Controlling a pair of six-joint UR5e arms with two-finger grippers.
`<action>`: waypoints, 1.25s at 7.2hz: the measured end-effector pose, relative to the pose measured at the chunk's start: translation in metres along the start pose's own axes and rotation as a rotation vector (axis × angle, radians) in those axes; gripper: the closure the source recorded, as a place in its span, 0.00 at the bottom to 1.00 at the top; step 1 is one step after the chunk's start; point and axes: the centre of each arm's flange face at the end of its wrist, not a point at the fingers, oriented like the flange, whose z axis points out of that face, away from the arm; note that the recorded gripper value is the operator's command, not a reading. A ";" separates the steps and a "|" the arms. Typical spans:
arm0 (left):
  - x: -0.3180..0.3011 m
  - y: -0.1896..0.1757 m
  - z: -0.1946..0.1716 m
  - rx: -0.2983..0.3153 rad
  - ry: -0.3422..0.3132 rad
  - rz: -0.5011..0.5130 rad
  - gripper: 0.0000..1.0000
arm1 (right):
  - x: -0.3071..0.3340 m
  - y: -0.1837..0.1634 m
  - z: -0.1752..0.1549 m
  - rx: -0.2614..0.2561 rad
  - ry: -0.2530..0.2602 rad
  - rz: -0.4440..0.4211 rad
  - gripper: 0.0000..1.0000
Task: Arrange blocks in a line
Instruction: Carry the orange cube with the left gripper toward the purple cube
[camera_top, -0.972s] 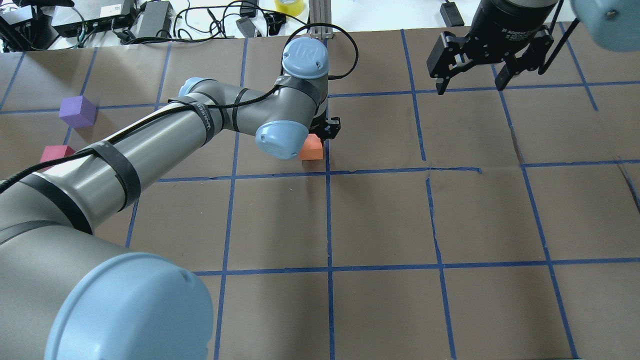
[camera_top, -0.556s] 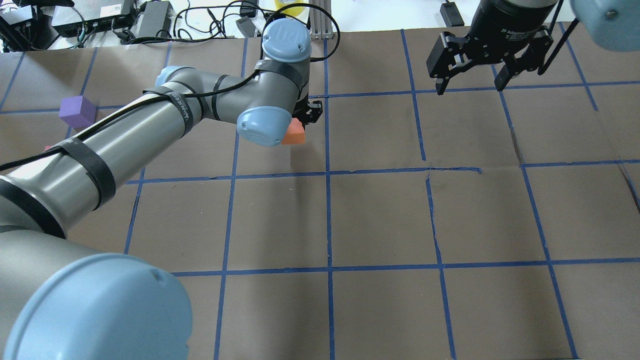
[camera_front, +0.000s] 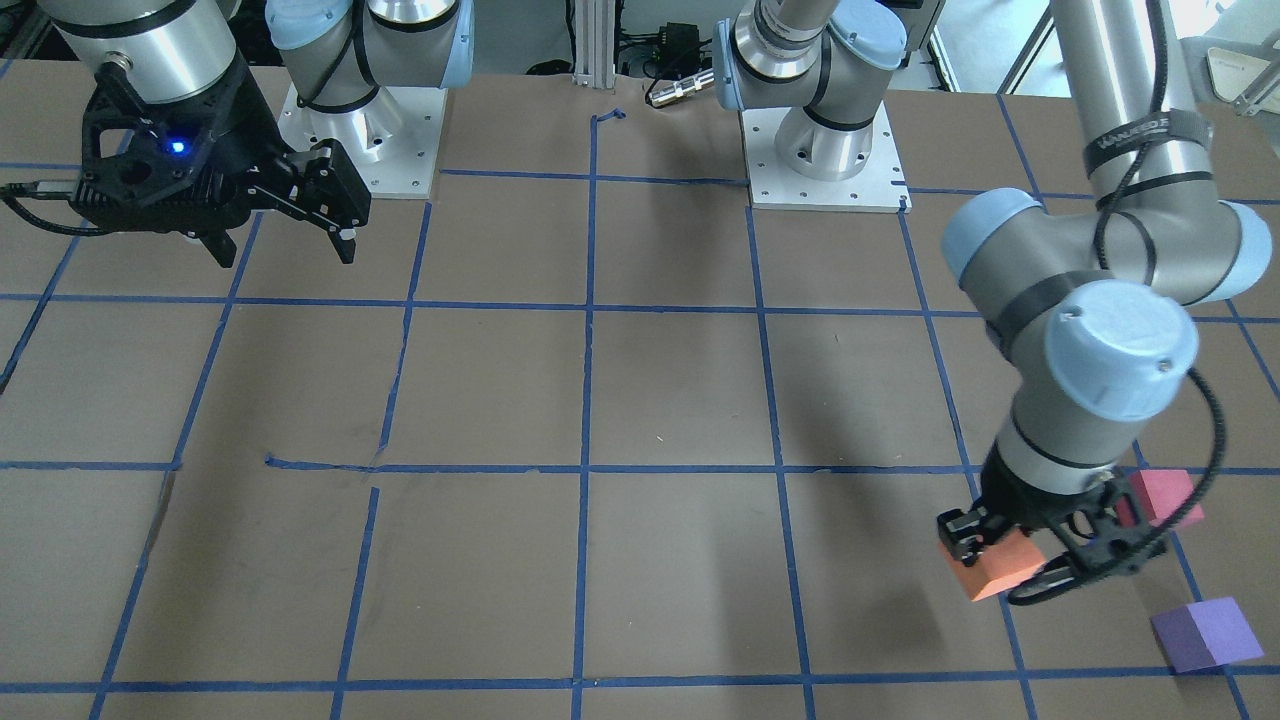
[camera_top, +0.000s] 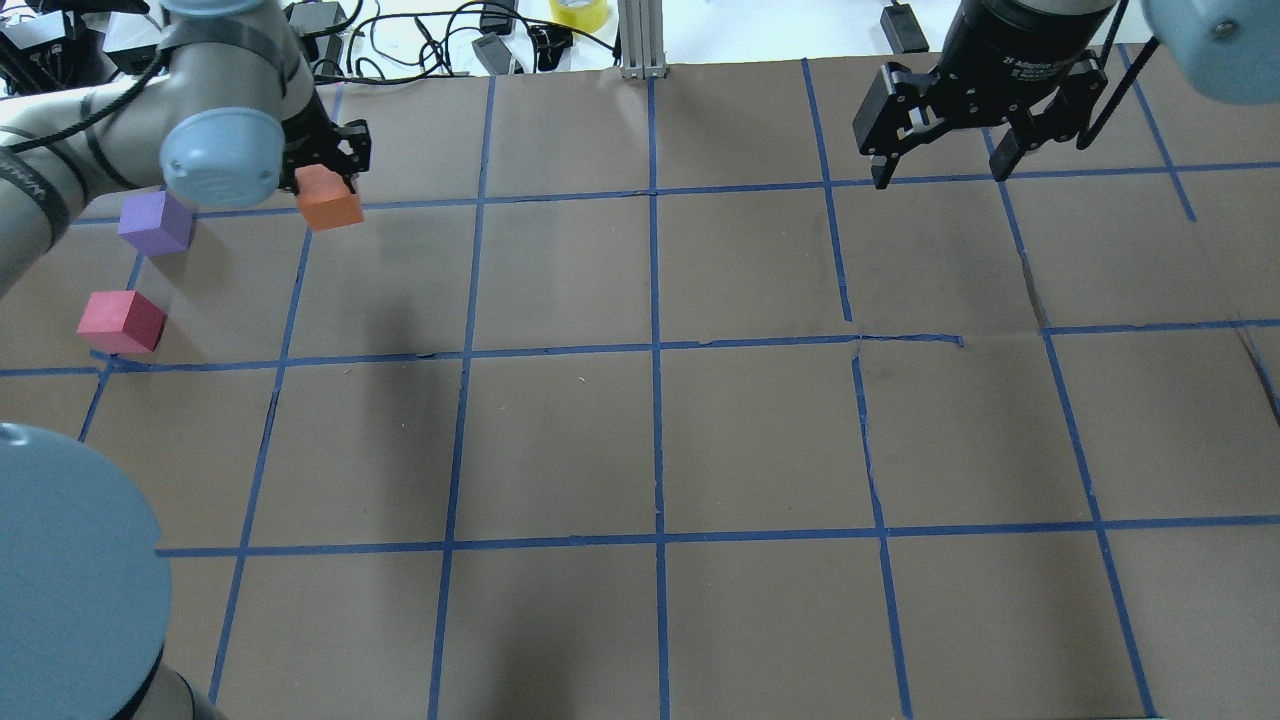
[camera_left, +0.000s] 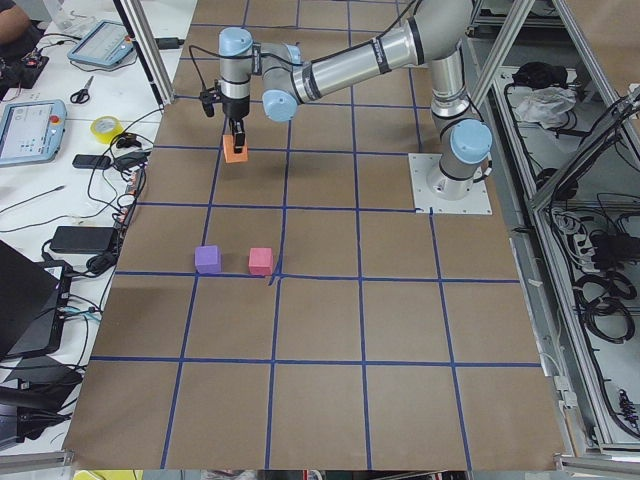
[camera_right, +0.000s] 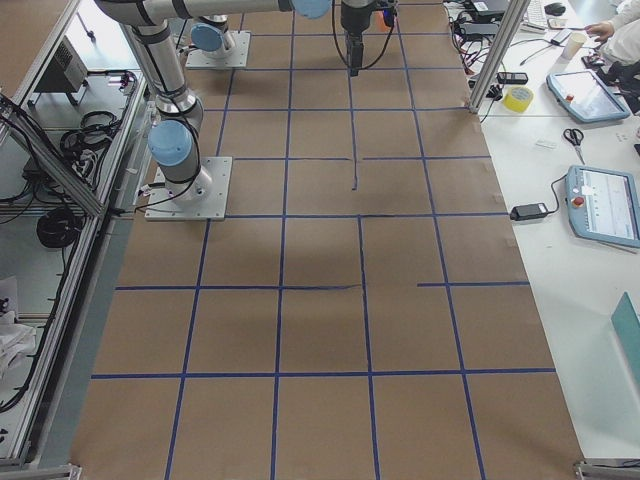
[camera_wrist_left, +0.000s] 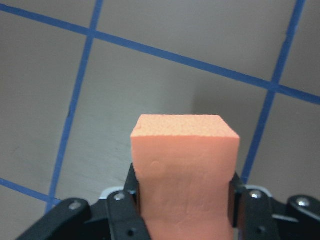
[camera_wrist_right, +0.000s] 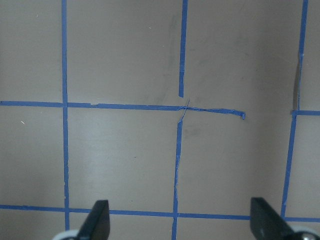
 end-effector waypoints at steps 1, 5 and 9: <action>-0.055 -0.015 0.011 -0.020 0.021 0.004 1.00 | 0.000 0.000 0.000 0.001 0.000 0.000 0.00; -0.205 -0.058 0.042 -0.046 0.065 0.053 1.00 | 0.000 0.000 -0.002 0.008 -0.003 0.000 0.00; -0.239 -0.071 0.082 -0.089 0.102 0.083 1.00 | -0.001 0.001 -0.002 0.008 -0.004 0.000 0.00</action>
